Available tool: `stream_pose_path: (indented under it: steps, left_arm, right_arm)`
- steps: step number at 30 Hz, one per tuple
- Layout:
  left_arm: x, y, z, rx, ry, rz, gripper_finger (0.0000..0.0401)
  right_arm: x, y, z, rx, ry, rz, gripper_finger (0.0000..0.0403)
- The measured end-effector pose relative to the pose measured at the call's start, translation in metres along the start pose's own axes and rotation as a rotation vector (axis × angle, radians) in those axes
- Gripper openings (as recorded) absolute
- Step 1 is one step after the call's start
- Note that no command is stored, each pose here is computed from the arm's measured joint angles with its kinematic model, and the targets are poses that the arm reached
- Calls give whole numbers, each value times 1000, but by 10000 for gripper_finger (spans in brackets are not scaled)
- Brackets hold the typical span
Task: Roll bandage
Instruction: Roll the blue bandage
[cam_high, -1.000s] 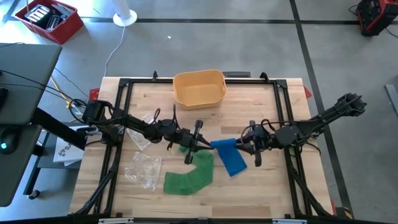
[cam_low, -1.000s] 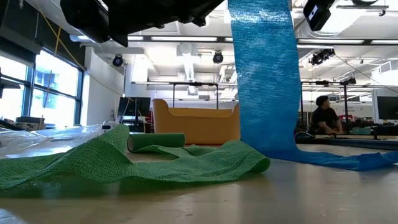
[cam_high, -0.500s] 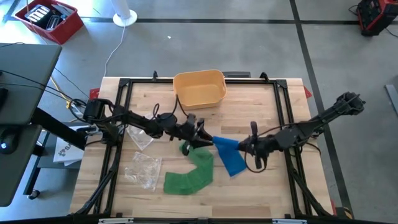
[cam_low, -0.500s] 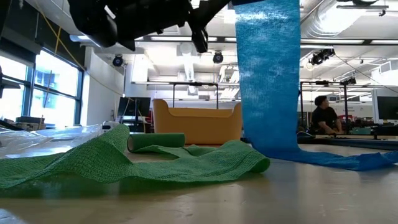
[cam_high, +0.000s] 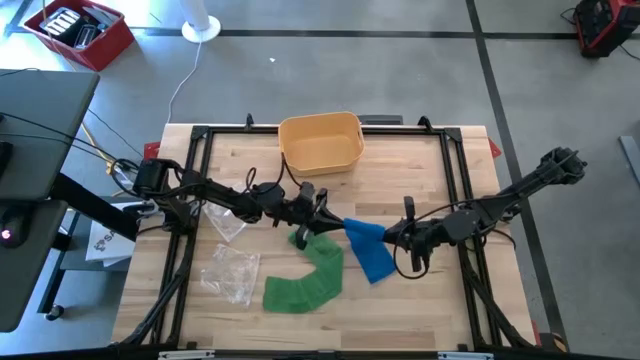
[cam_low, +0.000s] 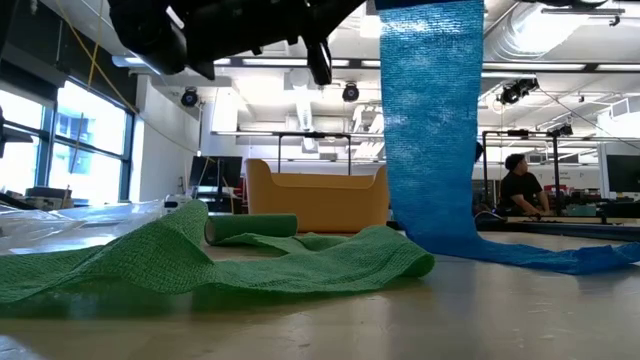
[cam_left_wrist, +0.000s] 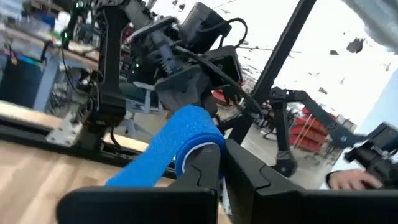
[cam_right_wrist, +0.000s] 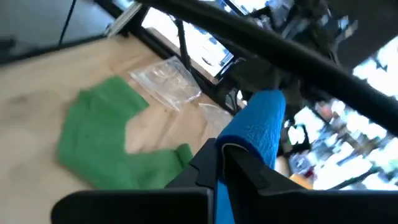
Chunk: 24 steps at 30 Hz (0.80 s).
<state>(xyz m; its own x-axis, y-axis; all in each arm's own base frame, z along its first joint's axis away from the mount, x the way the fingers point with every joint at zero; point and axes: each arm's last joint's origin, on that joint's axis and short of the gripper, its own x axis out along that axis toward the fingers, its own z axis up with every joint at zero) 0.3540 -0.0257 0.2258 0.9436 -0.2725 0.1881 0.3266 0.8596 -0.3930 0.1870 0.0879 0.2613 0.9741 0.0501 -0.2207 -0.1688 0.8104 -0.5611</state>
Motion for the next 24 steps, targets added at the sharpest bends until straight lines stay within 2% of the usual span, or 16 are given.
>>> stream_pose_path:
  steps: [4, 8, 12, 15, 18, 20, 22, 24]
  left_arm:
    - [1, -4, -2, 97, 2, -6, 4]
    - [2, -7, -3, 193, 6, -17, 2]
    - [3, -13, -6, 330, 10, -36, 1]
    - [4, -19, -9, 451, 16, -70, 1]
    - [5, -25, -12, 556, 18, -100, 1]
    - [5, -28, -14, 607, 17, -109, 1]
    - [5, -29, -14, 614, 13, -91, 1]
    - [5, -29, -14, 551, 7, -58, 4]
  right_arm:
    - [-1, -1, 1, 269, -7, -3, 19]
    - [-2, -1, 1, 506, -11, -2, 56]
    - [-1, -4, 0, 712, -16, -15, 98]
    - [0, -7, 1, 838, -36, -26, 114]
    - [1, -11, 1, 924, -56, -18, 113]
    - [2, -12, 1, 938, -63, -2, 99]
    - [2, -12, 1, 913, -60, 4, 71]
    - [2, -12, 1, 862, -59, 1, 34]
